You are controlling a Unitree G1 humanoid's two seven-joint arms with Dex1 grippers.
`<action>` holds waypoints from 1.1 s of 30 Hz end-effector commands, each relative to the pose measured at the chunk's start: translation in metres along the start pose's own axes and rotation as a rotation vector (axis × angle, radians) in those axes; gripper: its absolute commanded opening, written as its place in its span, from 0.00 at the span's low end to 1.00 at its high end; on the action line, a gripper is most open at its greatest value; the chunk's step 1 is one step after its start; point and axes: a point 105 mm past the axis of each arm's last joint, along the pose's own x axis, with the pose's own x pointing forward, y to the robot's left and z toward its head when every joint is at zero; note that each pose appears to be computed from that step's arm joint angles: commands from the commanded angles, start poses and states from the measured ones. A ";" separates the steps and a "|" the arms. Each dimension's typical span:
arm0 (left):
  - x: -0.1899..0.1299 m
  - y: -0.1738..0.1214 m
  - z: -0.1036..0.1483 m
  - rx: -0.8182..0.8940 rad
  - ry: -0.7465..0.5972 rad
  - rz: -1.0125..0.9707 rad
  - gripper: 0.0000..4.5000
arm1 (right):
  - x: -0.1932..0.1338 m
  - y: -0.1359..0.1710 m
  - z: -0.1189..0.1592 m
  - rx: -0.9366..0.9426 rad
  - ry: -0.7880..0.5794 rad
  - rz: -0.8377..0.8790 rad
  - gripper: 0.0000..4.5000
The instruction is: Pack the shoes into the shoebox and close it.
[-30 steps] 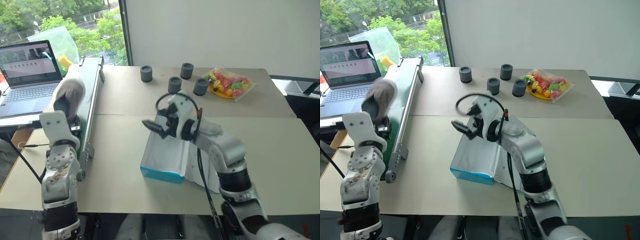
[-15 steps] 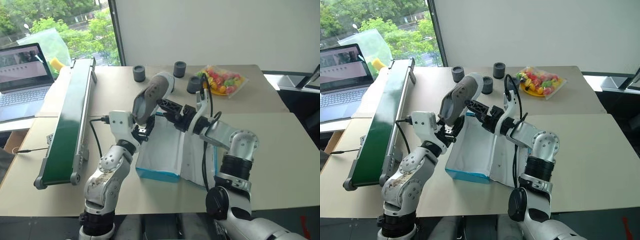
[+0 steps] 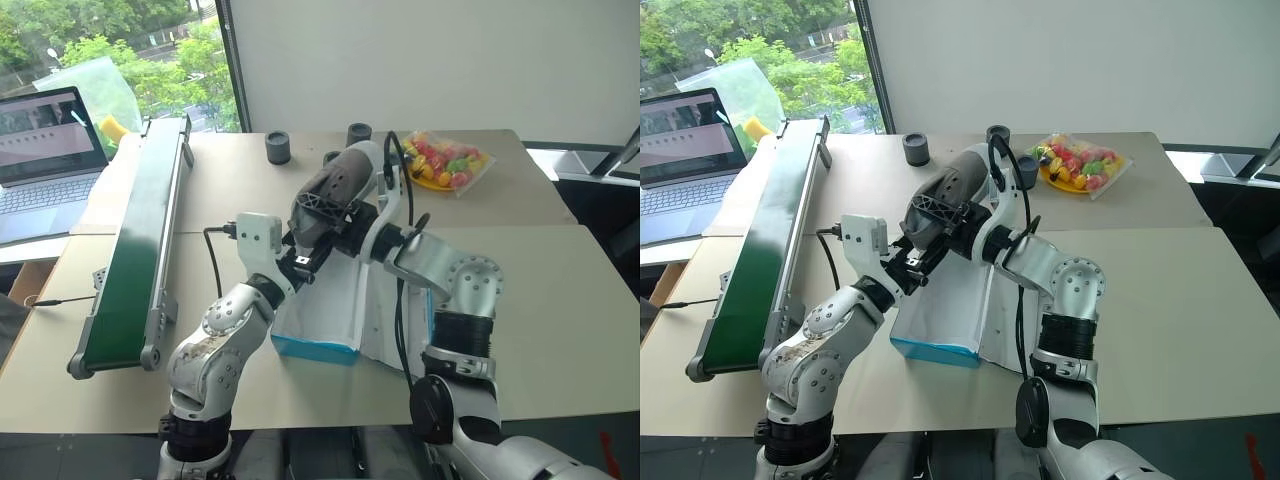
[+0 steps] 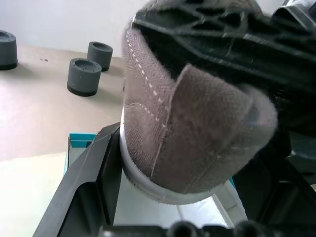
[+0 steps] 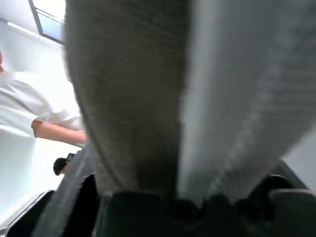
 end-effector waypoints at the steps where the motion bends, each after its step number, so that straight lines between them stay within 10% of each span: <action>1: -0.001 -0.007 0.005 0.006 -0.017 -0.028 0.63 | 0.006 0.027 0.000 0.040 -0.047 0.125 0.41; 7: -0.003 -0.005 -0.005 0.038 0.031 -0.029 0.63 | 0.007 0.027 0.002 0.025 -0.043 0.119 0.32; 12: -0.006 -0.008 -0.008 0.087 0.044 -0.047 1.00 | 0.006 0.023 0.006 0.031 -0.057 0.103 0.30; 18: -0.025 0.000 -0.019 0.112 0.103 -0.045 1.00 | -0.003 0.008 0.038 -0.013 -0.165 -0.003 0.30; 33: -0.076 0.005 -0.018 0.310 0.280 -0.348 1.00 | -0.026 0.003 0.039 -0.172 0.475 -0.348 0.30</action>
